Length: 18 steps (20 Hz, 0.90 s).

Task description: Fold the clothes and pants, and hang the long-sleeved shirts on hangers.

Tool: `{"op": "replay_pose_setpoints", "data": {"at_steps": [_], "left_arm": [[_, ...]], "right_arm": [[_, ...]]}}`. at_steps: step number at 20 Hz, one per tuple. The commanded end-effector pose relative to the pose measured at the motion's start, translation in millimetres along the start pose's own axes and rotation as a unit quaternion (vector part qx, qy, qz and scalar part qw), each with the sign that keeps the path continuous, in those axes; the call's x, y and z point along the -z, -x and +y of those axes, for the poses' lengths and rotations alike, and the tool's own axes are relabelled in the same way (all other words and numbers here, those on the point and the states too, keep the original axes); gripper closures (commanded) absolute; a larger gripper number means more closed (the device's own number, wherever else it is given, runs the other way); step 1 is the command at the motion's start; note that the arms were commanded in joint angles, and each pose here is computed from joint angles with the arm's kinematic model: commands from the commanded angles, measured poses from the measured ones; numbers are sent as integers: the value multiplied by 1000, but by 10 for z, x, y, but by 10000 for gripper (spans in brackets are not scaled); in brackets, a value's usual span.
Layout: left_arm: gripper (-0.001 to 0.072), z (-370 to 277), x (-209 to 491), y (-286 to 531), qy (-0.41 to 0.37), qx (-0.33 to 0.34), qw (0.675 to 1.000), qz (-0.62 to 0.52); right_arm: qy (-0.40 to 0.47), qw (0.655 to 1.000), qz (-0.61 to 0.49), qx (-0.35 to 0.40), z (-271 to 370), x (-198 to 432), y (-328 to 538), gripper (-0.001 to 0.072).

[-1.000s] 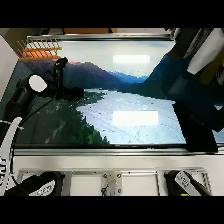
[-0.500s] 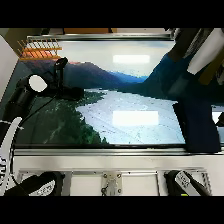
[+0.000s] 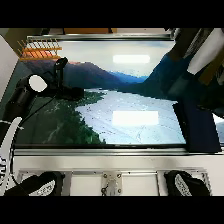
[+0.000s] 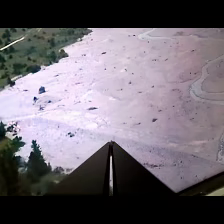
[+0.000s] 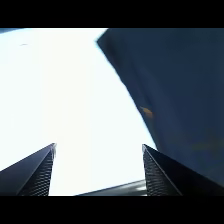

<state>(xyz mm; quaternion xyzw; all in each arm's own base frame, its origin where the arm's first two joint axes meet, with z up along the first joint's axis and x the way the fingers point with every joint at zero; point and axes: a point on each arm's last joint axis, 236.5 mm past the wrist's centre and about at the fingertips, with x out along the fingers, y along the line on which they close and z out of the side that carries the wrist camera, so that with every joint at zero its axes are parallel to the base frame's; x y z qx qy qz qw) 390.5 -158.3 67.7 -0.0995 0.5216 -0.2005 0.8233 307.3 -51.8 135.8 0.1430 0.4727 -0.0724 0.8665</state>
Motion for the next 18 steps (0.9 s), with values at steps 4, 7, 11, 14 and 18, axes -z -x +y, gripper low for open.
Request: {"op": "replay_pose_setpoints", "data": {"at_steps": [4, 7, 11, 14, 18], "left_arm": [[700, -3, -24, 0, 0, 0, 1000, -5], [700, -3, -24, 0, 0, 0, 1000, -5], [700, -3, -24, 0, 0, 0, 1000, -5], [700, -3, -24, 0, 0, 0, 1000, -5], [700, -3, -24, 0, 0, 0, 1000, -5]], "right_arm": [[124, 986, 4, -113, 1087, 234, 62, 627], [131, 984, 12, -119, 1141, 288, 72, 692], [131, 984, 12, -119, 1140, 288, 72, 692], [131, 984, 12, -119, 1140, 288, 72, 692], [131, 984, 12, -119, 1140, 288, 72, 692]]}}
